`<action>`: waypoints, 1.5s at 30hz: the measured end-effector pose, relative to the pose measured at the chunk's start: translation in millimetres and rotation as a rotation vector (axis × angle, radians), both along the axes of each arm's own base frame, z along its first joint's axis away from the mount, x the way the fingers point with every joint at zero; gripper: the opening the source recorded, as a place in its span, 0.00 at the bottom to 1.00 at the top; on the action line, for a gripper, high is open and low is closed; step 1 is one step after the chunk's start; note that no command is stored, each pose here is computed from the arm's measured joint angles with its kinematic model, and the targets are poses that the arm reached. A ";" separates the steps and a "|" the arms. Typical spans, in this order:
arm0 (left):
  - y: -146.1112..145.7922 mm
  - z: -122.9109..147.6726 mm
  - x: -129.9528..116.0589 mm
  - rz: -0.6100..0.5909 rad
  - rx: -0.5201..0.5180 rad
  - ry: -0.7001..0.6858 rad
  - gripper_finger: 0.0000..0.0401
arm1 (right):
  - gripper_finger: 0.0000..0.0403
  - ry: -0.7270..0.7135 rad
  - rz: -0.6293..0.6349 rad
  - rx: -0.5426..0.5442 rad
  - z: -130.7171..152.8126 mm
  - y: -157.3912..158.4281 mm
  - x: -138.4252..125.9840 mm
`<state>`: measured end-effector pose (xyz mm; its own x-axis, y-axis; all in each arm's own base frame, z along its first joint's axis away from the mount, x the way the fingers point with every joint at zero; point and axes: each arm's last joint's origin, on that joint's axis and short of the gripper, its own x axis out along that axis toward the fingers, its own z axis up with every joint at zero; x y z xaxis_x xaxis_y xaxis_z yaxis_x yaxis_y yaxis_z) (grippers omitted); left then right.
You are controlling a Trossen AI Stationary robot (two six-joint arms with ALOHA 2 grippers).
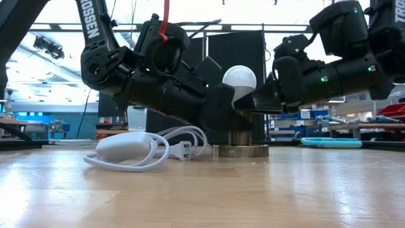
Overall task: Screw lightbulb
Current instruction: Remove the white lightbulb from the silver lamp
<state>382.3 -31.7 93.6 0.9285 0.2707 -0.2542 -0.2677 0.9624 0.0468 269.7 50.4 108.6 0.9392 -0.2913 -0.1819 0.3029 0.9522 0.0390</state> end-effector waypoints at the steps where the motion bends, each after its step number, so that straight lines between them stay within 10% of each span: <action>1: -0.2 -0.2 -0.1 -0.003 0.007 0.004 0.53 | 0.43 -0.004 0.026 0.005 -0.7 -3.0 -1.9; 29: -7.5 -1.1 0.8 -0.267 0.067 0.034 0.53 | 0.43 0.030 0.768 0.151 -11.4 -66.7 -19.1; 36: -6.1 -1.1 0.8 -0.232 0.059 0.033 0.53 | 0.43 0.094 0.529 0.264 -20.4 -75.4 -31.0; 45: -3.2 -1.3 0.7 -0.156 0.036 0.030 0.53 | 0.44 0.031 0.265 0.111 -16.2 -18.5 -42.5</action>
<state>383.0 -34.9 92.4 0.9522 0.1328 -0.2750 -0.1128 0.9897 0.0876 227.2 31.9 92.4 0.9733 -0.0135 -0.2292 0.0470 0.9888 0.1415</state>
